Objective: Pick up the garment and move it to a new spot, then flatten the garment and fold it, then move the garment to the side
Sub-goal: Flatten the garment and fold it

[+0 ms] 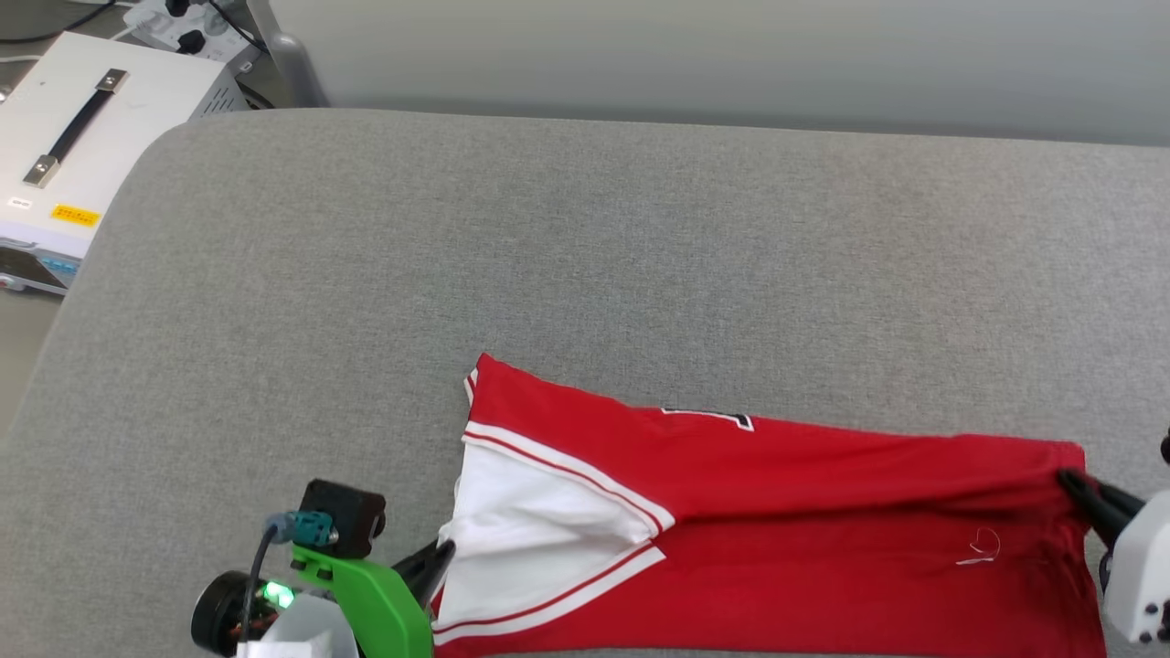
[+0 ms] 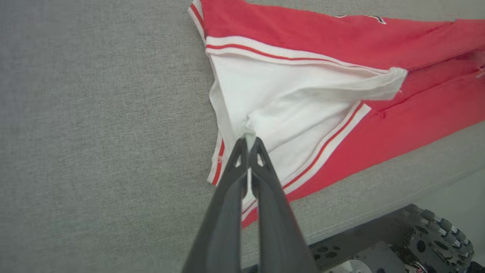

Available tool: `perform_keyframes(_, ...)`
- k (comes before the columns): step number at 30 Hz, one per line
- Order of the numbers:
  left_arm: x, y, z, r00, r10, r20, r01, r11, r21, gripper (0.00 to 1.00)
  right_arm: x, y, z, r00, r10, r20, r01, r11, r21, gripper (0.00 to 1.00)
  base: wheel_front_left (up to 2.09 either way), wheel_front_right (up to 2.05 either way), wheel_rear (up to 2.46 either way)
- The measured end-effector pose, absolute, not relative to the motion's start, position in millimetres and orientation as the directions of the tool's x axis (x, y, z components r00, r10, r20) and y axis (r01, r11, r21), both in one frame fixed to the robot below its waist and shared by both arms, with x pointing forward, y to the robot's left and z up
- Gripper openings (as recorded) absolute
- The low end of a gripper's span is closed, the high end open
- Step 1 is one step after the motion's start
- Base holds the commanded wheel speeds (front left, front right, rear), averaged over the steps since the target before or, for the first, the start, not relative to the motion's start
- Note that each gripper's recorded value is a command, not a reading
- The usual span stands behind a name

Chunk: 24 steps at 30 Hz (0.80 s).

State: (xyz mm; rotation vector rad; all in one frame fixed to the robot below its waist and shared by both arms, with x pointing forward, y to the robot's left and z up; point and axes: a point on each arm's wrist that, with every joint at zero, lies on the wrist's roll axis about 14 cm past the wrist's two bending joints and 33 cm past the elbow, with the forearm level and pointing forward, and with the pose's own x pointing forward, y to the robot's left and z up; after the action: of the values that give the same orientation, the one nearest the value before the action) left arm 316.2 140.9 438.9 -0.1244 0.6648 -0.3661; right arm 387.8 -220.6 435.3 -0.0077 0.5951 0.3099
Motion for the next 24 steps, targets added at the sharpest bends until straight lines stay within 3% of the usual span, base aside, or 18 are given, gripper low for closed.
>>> perform_keyframes(13, 291, 141, 399, 0.636, -0.363, -0.682, 0.294, 0.930, -0.220, 0.00, 351, -224, 409, 0.666, 0.289, -0.687, -0.334, 0.940, 0.071, 0.02, 0.00, 0.00, 0.00)
perform_keyframes(14, 289, 142, 396, 0.630, -0.360, -0.688, 0.294, 0.931, -0.217, 0.75, 349, -224, 407, 0.659, 0.289, -0.694, -0.335, 0.939, 0.073, 1.00, 0.00, 0.00, 0.00)
perform_keyframes(15, 289, 143, 394, 0.627, -0.355, -0.693, 0.295, 0.932, -0.211, 1.00, 347, -223, 404, 0.651, 0.290, -0.701, -0.338, 0.938, 0.074, 1.00, 0.00, 0.00, 0.00)
perform_keyframes(18, 287, 145, 391, 0.628, -0.344, -0.699, 0.289, 0.936, -0.201, 1.00, 338, -220, 400, 0.629, 0.301, -0.717, -0.342, 0.935, 0.092, 1.00, 0.00, 0.00, 0.00)
perform_keyframes(24, 297, 141, 411, 0.708, -0.354, -0.611, 0.288, 0.935, -0.209, 1.00, 339, -221, 418, 0.673, 0.305, -0.674, -0.329, 0.939, 0.097, 1.00, 0.00, 0.00, 0.00)
